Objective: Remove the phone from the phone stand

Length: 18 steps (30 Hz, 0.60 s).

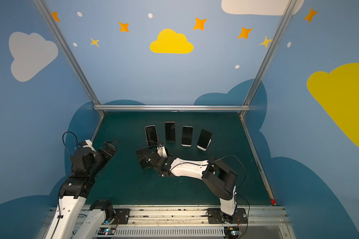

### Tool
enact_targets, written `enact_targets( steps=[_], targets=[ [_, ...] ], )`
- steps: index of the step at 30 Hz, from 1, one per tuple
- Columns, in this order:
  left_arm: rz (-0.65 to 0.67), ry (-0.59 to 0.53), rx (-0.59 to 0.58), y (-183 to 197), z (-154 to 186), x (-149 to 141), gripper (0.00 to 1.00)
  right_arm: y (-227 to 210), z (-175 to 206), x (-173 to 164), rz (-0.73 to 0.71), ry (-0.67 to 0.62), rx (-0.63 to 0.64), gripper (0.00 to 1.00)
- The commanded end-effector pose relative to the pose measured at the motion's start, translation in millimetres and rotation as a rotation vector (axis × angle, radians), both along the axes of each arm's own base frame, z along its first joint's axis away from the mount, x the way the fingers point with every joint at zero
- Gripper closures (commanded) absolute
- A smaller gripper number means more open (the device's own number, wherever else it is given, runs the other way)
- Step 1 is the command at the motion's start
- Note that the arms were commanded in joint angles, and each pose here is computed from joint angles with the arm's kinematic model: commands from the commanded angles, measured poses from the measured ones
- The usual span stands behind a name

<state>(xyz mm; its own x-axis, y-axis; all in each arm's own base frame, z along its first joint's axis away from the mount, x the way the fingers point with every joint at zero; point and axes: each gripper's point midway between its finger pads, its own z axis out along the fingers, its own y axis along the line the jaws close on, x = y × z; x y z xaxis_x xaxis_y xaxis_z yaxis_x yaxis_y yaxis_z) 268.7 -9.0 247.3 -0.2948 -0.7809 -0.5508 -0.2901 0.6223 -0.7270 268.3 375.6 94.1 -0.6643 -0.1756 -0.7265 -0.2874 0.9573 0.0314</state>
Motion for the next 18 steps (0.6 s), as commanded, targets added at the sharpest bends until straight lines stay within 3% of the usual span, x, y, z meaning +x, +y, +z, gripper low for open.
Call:
enact_targets(
  steps=[1, 18],
  targets=[
    [-0.012, -0.021, 0.010, -2, 4, 0, 0.00, -2, 23, -3, 0.017, -0.032, 0.025, 0.40],
    [-0.008, -0.027, 0.013, -1, 6, 1, 0.00, -38, 33, -18, 0.014, -0.023, -0.010, 0.42]
  ],
)
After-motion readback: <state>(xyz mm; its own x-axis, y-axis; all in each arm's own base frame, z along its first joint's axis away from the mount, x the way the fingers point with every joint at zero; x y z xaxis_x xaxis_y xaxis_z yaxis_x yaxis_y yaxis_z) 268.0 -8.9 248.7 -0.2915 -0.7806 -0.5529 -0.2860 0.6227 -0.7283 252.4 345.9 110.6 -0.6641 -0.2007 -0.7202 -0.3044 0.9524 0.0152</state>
